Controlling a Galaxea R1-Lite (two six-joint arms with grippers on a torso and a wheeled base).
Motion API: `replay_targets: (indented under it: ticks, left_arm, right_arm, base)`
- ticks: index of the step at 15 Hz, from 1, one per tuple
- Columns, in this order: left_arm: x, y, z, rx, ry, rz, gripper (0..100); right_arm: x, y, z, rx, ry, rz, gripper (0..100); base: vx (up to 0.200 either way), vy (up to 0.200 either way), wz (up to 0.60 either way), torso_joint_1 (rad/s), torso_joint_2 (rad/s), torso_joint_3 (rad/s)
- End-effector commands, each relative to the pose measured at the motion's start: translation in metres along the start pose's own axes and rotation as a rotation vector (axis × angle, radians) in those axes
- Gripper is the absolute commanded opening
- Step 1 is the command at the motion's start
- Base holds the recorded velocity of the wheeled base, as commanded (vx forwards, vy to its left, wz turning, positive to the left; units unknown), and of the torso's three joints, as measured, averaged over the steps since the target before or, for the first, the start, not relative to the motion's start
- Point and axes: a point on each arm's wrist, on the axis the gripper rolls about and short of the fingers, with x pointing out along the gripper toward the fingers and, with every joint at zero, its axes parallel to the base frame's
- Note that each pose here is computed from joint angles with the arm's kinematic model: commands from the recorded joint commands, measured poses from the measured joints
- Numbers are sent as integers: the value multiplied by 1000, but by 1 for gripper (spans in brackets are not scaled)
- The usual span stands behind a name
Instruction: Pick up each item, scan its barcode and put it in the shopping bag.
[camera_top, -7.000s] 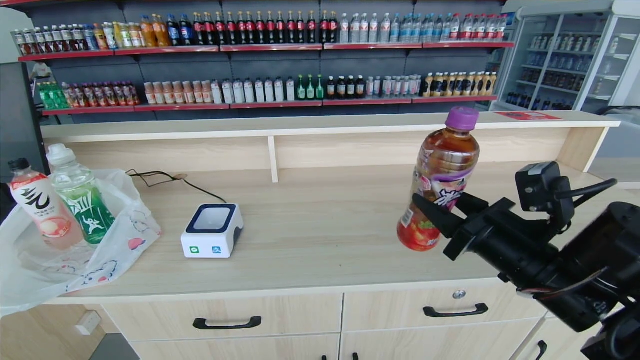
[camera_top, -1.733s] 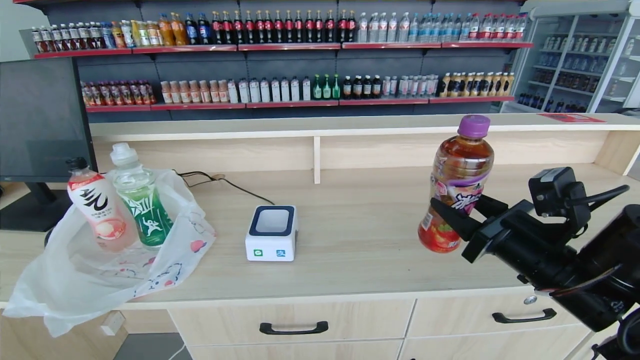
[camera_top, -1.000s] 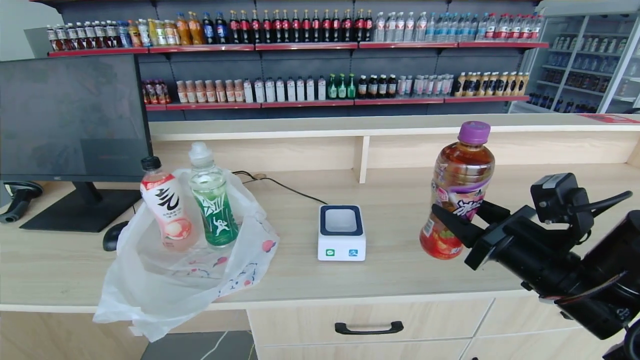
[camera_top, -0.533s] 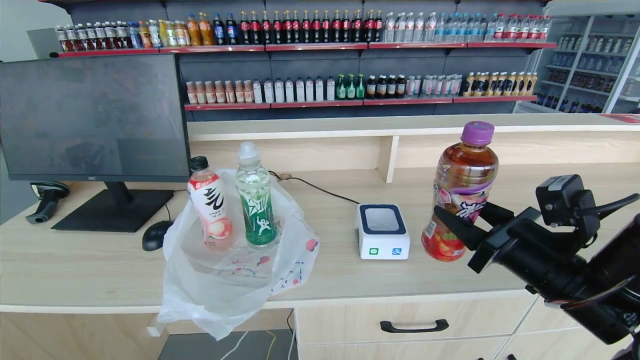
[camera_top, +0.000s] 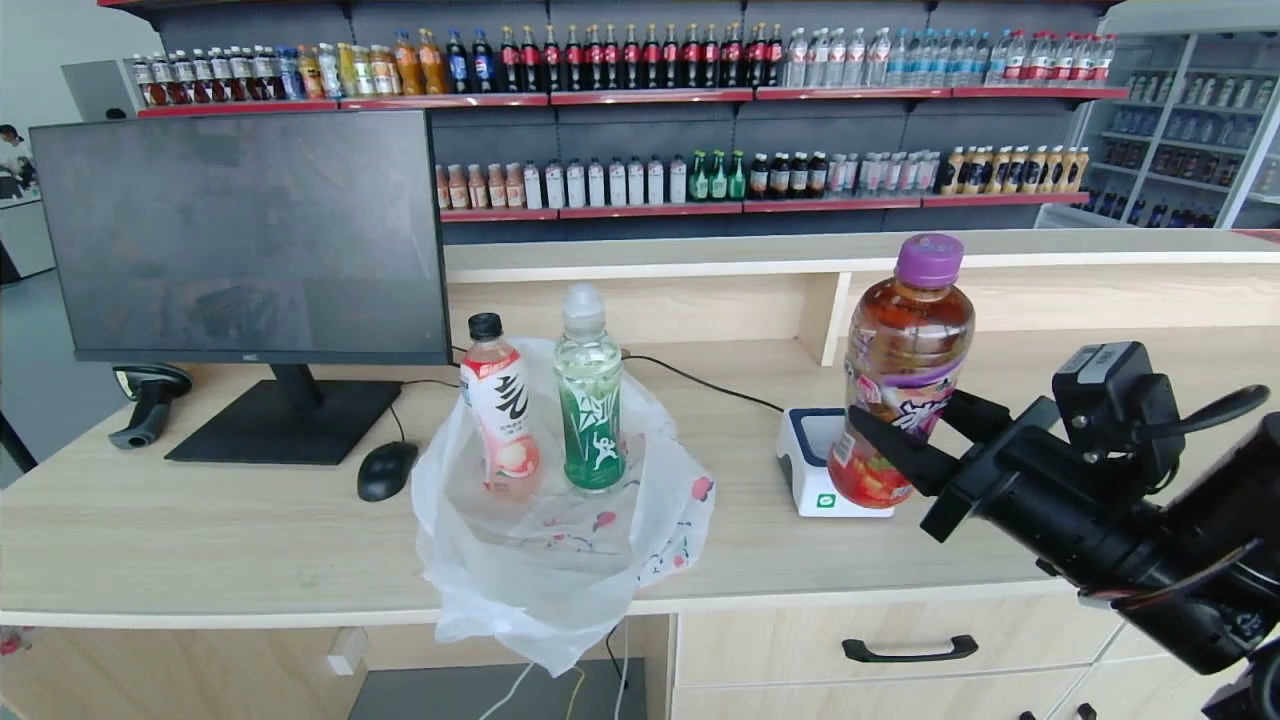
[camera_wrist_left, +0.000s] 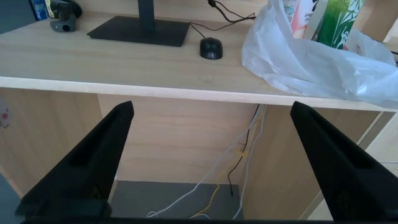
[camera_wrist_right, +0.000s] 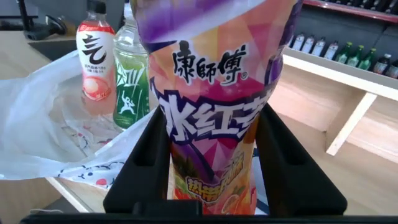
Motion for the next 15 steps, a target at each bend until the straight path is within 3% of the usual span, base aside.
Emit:
replay_targets:
  ticks: [1,3,6,10,15]
  left_arm:
    - [0,0,0,0,0,0,100]
    - [0,0,0,0,0,0,100]
    - [0,0,0,0,0,0,100]
    - [0,0,0,0,0,0,100]
    - [0,0,0,6,0,0,100]
  right_arm:
    - [12,-8,-3,-82,-27,49,0]
    - [27,-24,-1,-256,-88,73,0]
    - [42,-11,-17,-472,-95,165,0]
    - [57,-19,-29,-772,-107,138,0]
    - [50,-42,-42,-991,-131,188,0]
  base:
    - [0,0,0,0,0,0]
    - [0,0,0,0,0,0]
    - [0,0,0,0,0,0]
    - [0,0,0,0,0,0]
    - [0,0,0,0,0,0]
